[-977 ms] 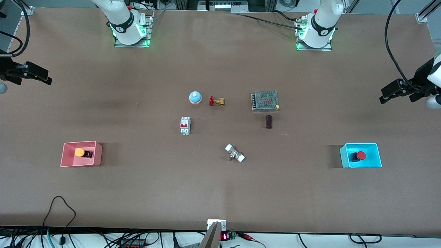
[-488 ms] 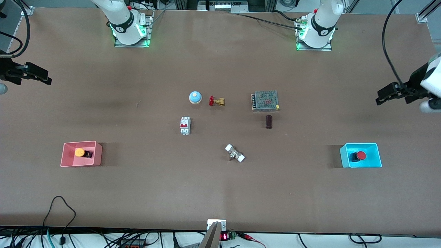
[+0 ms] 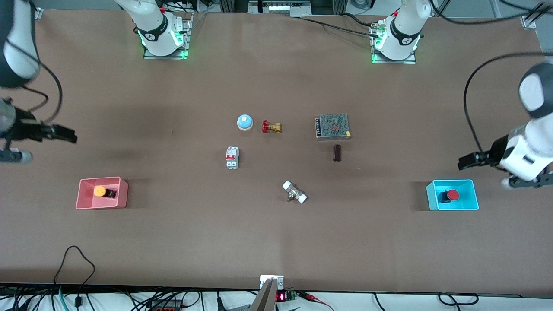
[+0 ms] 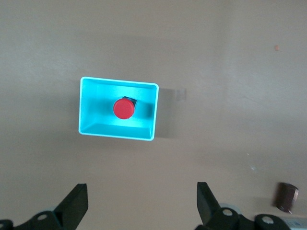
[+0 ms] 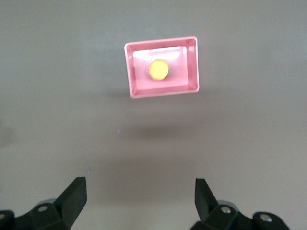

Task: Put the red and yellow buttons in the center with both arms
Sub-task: 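Grasp the yellow button with the right gripper while the left gripper grasps the red button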

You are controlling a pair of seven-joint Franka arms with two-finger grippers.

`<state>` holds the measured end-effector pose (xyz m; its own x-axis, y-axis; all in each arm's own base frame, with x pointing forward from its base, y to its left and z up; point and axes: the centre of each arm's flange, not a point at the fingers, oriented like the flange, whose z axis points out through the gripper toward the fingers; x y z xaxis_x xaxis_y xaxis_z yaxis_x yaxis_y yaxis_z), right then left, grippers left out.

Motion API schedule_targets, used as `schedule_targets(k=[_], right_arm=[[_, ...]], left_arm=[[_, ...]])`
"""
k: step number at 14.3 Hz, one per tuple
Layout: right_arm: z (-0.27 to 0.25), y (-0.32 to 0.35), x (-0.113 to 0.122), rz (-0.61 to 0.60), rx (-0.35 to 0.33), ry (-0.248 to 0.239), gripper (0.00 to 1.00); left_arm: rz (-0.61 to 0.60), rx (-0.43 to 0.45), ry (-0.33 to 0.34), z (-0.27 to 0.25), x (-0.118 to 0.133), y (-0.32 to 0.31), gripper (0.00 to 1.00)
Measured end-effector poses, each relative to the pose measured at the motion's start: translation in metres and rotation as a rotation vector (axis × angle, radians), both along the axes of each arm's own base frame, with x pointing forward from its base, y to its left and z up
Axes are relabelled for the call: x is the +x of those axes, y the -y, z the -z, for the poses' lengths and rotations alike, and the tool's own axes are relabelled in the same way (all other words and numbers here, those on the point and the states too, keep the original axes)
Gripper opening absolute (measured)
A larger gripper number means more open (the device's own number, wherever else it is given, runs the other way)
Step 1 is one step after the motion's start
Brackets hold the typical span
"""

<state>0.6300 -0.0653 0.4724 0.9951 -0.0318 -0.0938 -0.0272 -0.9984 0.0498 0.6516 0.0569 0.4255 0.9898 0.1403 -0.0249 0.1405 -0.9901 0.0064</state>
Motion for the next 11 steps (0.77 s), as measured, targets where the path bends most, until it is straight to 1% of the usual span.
schedule_targets(k=[1, 3, 5, 8, 11], right_arm=[[0.021, 0.003, 0.009, 0.001, -0.006, 0.003, 1.0], [0.068, 0.005, 0.029, -0.004, -0.019, 0.025, 1.0], [0.113, 0.005, 0.045, -0.011, -0.031, 0.04, 1.0], [0.163, 0.01, 0.061, -0.018, -0.046, 0.074, 1.0], [0.193, 0.021, 0.069, -0.027, -0.056, 0.096, 1.0]], left_arm=[[-0.003, 0.009, 0.0, 0.018, 0.006, -0.005, 1.0], [0.003, 0.04, 0.003, 0.053, 0.016, -0.015, 1.0], [0.009, 0.047, -0.012, 0.084, 0.022, -0.017, 1.0], [0.017, 0.05, 0.003, 0.116, 0.029, -0.02, 1.0], [0.019, 0.052, 0.026, 0.146, 0.034, -0.038, 1.0]])
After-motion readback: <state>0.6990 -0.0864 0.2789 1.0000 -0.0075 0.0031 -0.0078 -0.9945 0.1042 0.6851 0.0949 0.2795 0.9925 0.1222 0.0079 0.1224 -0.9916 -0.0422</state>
